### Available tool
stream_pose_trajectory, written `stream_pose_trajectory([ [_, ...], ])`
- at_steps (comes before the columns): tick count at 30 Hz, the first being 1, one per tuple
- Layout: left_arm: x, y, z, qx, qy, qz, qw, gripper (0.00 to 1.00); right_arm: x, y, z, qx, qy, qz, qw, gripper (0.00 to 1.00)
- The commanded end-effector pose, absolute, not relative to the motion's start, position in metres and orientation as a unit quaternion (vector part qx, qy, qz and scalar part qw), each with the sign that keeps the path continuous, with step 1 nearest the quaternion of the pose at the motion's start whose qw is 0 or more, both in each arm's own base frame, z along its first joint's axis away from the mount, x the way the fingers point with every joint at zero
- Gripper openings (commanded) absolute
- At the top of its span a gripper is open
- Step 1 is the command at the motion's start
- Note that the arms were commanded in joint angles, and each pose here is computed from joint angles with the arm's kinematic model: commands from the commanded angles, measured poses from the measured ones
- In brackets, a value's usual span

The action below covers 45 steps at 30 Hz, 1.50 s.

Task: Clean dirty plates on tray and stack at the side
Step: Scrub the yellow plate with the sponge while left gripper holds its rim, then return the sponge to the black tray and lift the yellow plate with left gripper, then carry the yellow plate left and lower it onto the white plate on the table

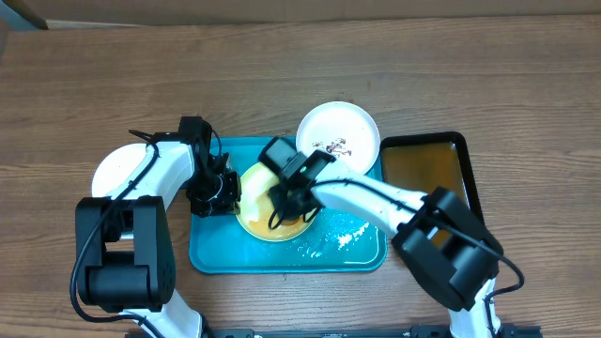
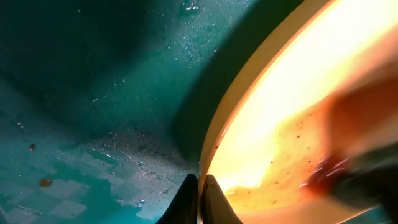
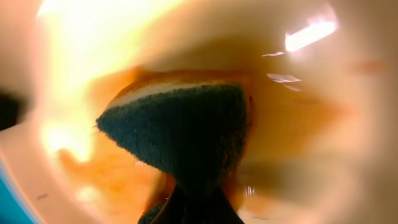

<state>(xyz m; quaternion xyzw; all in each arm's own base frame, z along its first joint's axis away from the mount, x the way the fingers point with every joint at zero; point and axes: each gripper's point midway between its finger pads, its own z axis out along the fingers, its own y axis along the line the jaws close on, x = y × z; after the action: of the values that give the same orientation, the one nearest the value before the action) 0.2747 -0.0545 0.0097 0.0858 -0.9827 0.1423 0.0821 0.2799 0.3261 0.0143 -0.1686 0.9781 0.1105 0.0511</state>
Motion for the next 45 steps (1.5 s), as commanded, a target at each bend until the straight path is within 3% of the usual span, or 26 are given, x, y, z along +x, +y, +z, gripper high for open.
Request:
stream_pose_trajectory([
  [1,0.276,-0.051,0.015,0.087,-0.985,0.134,0.069,0.04,0.319,0.298,0.044,-0.119,0.984,0.083,0.105,0.04],
  [9,0.294,-0.038,0.034,0.082,-0.991,0.101,0.028,0.04,0.319,0.287,0.115,-0.131,0.972,0.128,0.15,0.04],
  [16,0.314,-0.015,0.083,0.093,-0.992,0.04,-0.081,0.04,0.33,0.24,0.156,-0.082,0.973,0.102,0.19,0.04],
  [24,0.32,0.021,0.148,0.108,-0.969,-0.076,-0.208,0.04,0.351,0.135,0.135,0.049,0.988,0.043,0.143,0.04],
  [33,0.319,0.03,0.189,0.093,-0.927,-0.232,-0.28,0.04,0.341,0.073,0.1,0.066,0.993,0.048,0.084,0.04],
  [45,0.323,0.0,0.229,0.031,-0.868,-0.346,-0.356,0.04,0.318,0.061,0.028,0.069,0.993,0.055,0.074,0.04],
])
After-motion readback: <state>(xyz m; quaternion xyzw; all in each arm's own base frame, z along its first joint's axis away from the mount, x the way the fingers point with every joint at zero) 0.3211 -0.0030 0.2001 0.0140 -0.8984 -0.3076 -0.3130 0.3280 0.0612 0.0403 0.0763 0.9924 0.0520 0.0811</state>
